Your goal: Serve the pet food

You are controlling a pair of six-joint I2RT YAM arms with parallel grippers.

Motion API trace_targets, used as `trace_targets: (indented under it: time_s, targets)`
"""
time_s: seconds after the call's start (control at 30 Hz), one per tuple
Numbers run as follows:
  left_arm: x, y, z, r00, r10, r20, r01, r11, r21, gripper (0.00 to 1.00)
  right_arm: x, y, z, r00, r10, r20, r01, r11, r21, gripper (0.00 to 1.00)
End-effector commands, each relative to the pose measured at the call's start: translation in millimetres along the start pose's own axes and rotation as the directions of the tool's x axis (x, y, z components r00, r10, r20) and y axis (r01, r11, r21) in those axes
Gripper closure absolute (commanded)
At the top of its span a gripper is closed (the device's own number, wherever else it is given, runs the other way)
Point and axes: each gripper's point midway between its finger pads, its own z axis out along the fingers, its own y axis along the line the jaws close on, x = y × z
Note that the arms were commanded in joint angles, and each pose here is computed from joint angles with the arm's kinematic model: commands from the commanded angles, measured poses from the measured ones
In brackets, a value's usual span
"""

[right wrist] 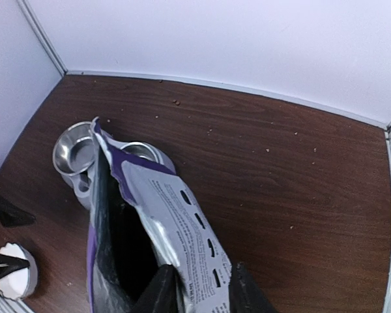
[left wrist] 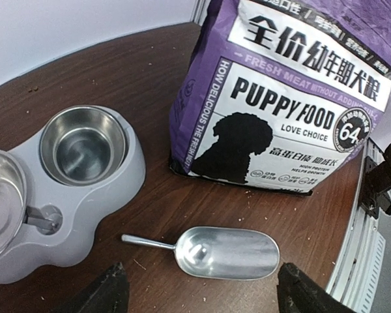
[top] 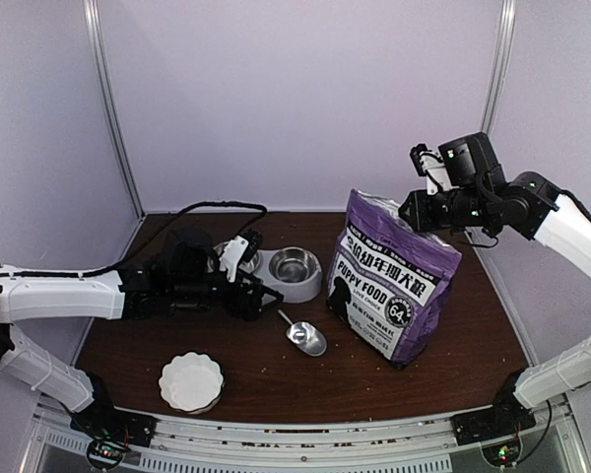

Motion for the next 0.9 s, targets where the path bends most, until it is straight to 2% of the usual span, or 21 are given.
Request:
trace_targets:
  time_s: [0.0, 0.1, 0.23, 0.43, 0.63, 0.87]
  targets:
    - [-12.5, 3.9, 5.0, 0.992, -0.106, 0.073, 0.106, 0.994, -0.001, 0.19, -18.0, -6.7, -12.1, 0.997, 0.026, 0.068, -0.027, 0.999, 0.019, 0.61]
    - [-17.8, 7.2, -1.2, 0.987, -0.127, 0.101, 0.129, 0.991, -0.022, 0.18, -35.0, -17.8, -37.7, 0.991, 0.03, 0.133, -0.038, 0.998, 0.057, 0.47]
    - [-35.1, 16.1, -20.2, 0.981, -0.13, 0.142, 0.143, 0.986, -0.089, 0.16, -49.8, -13.7, -72.3, 0.976, 0.049, 0.213, -0.051, 0.999, 0.003, 0.36]
    - [-69.7, 33.8, -61.7, 0.975, -0.176, 0.133, 0.189, 0.978, -0.092, 0.14, -42.8, 50.1, -92.9, 0.972, 0.006, 0.235, 0.039, 0.981, -0.189, 0.32]
    - [-109.5, 68.9, -121.9, 0.972, -0.176, 0.157, 0.197, 0.971, -0.134, 0.11, 13.0, 145.5, -59.7, 0.995, -0.044, 0.091, 0.075, 0.923, -0.377, 0.32]
    - [-123.0, 113.2, -161.0, 0.976, -0.069, 0.209, 0.134, 0.939, -0.316, 0.1, 110.8, 213.7, 13.4, 0.976, -0.155, -0.154, 0.089, 0.926, -0.368, 0.34]
